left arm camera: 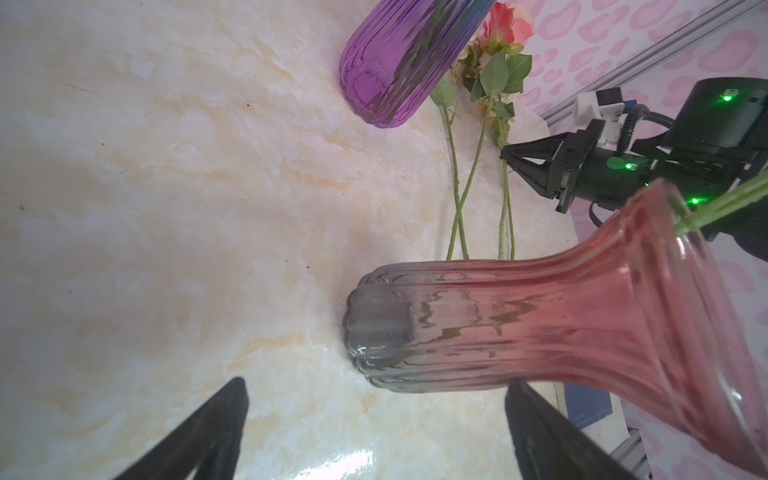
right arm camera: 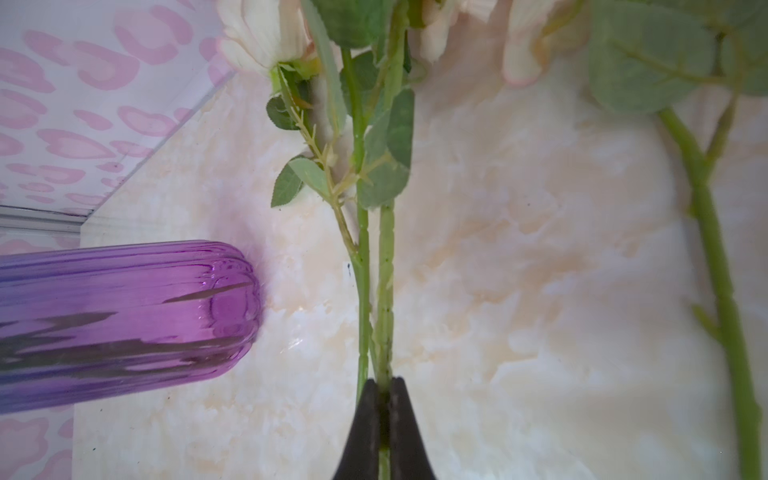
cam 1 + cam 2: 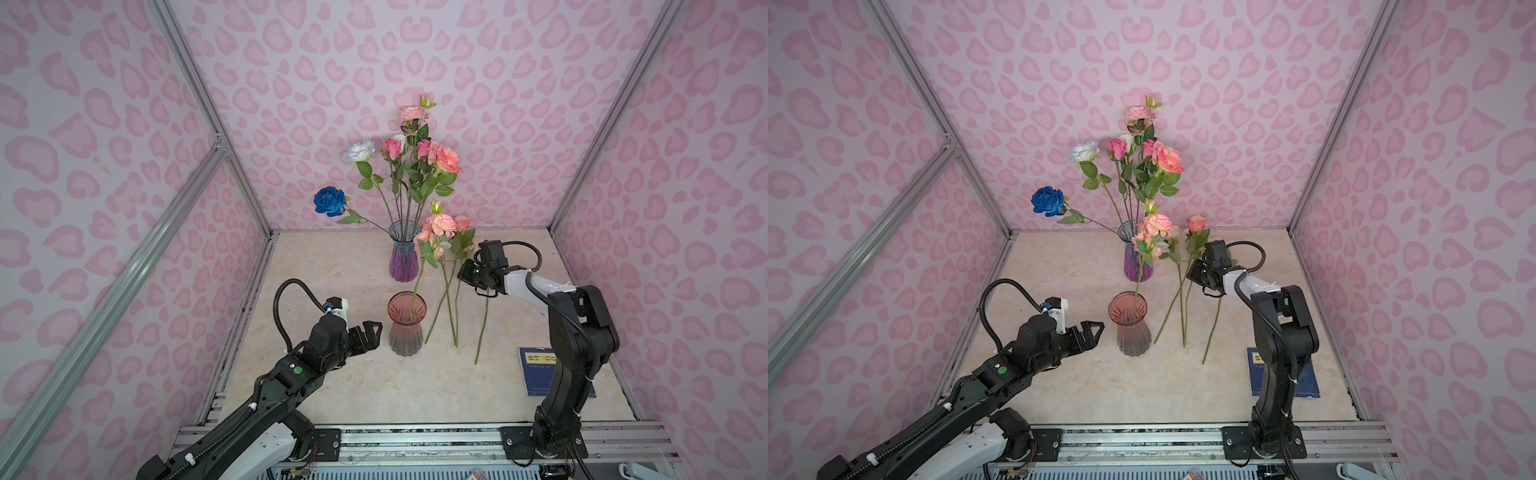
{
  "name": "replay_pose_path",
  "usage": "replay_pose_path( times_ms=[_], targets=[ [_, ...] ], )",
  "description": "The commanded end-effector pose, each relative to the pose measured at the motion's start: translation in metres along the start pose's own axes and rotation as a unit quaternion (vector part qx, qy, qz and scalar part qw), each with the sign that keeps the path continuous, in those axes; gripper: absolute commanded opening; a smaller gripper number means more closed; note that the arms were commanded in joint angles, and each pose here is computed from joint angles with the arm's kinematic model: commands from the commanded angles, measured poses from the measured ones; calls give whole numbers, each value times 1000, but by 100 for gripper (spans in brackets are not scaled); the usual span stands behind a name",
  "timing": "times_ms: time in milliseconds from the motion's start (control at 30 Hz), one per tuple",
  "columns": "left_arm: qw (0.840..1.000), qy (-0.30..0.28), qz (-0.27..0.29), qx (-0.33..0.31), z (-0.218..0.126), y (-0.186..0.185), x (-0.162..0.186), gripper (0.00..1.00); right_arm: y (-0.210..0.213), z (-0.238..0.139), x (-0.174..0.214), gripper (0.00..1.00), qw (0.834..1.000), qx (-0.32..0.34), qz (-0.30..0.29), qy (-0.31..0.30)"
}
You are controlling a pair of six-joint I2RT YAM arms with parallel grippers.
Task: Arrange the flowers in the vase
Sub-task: 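Close the right gripper on the cream rose stems and lift them, then raise the cream roses high and carry them over the red-grey vase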
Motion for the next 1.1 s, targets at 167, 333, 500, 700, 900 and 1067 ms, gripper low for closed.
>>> replay_pose_path(
  times_ms=[167, 333, 500, 700, 900, 1067],
  targets=[
    [1000, -18, -4, 12, -2, -5, -8, 97, -2, -62, -15, 1, 996, -34, -20, -81],
    [1000, -17, -12, 20, -1, -7, -9, 97, -1, -93, -19, 1, 992, -16, -51, -118],
    [999, -15, -20, 25, 1, -7, -8, 98, 0, -86, -7, 1, 981, 70, -133, -119],
    [999, -10, -22, 29, -1, -8, -7, 98, 0, -83, 11, 0, 969, 105, -171, -146],
    [999, -21, -23, 26, -6, -5, -5, 98, 1, -86, -1, 0, 968, 122, -153, -160],
    [999, -20, -25, 29, -6, -5, -5, 98, -5, -80, -6, 0, 974, 109, -125, -151]
  ],
)
Point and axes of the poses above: each gripper's point midway between its finger pads, its own z axis out along the fingers, its own y axis along the line the jaws close on, x = y × z, the point moved 9 cm from there along -z, back along the fingers, and after that the axes turned 12 degrees about z, right-handed, at the moved point
